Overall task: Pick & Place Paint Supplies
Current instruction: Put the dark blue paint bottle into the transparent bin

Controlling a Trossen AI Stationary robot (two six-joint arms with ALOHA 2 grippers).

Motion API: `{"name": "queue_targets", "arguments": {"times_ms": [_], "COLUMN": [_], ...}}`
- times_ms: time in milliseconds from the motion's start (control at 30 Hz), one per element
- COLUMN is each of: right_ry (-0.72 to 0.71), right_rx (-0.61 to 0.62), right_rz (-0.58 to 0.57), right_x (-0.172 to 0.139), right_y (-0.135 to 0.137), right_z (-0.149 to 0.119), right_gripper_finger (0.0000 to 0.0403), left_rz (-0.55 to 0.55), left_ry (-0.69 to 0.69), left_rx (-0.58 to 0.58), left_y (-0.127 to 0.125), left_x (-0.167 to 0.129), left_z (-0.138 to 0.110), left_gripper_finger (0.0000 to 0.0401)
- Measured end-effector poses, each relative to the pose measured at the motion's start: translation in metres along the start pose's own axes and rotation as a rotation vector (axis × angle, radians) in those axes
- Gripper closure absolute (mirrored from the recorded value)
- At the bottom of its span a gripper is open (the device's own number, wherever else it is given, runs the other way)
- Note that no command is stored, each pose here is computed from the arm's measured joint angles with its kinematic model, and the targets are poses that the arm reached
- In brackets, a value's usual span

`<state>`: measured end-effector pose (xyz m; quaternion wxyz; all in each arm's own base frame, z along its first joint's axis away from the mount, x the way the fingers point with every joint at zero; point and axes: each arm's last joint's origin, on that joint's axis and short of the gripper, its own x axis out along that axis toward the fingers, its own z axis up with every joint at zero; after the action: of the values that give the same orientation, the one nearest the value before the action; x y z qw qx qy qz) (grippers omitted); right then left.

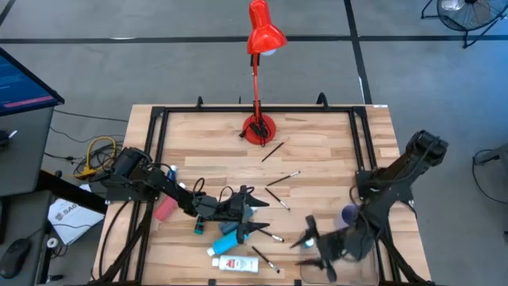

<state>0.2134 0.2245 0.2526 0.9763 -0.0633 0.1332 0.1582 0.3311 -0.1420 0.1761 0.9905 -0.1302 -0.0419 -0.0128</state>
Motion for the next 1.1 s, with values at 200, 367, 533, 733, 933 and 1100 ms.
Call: {"name": "queue_targets", "arguments": {"times_ms": [200, 367, 533, 733, 933, 1100], "right_ry": [-0.032, -0.045, -0.027, -0.03, -0.088, -0.05], "right_rx": [0.057, 0.05, 0.041, 0.034, 0.063, 0.072], "right_rz": [-0.06, -0.109, -0.101, -0.097, -0.017, 0.033], "right_x": [-0.018, -0.036, -0.054, -0.062, -0.055, -0.048], "right_y": [-0.031, -0.055, -0.061, -0.069, -0.086, -0.097], "right_z": [0.011, 0.024, 0.024, 0.013, -0.006, -0.015], "right_gripper_finger": [0.0194, 0.0194, 0.0194, 0.0194, 0.0194, 0.0194], "left_rz": [0.007, 0.104, 0.21, 0.233, 0.224, 0.27], "left_ry": [0.005, 0.013, 0.139, 0.11, 0.085, 0.118], "left_rx": [-0.002, -0.047, -0.044, -0.105, -0.075, 0.003], "left_y": [0.0, 0.007, 0.016, 0.012, 0.008, 0.013], "left_x": [0.0, 0.0, -0.01, -0.02, -0.026, -0.025], "left_z": [-0.001, 0.012, 0.036, 0.061, 0.073, 0.069], "left_gripper_finger": [0.0106, 0.0106, 0.0106, 0.0106, 0.0106, 0.0106]}}
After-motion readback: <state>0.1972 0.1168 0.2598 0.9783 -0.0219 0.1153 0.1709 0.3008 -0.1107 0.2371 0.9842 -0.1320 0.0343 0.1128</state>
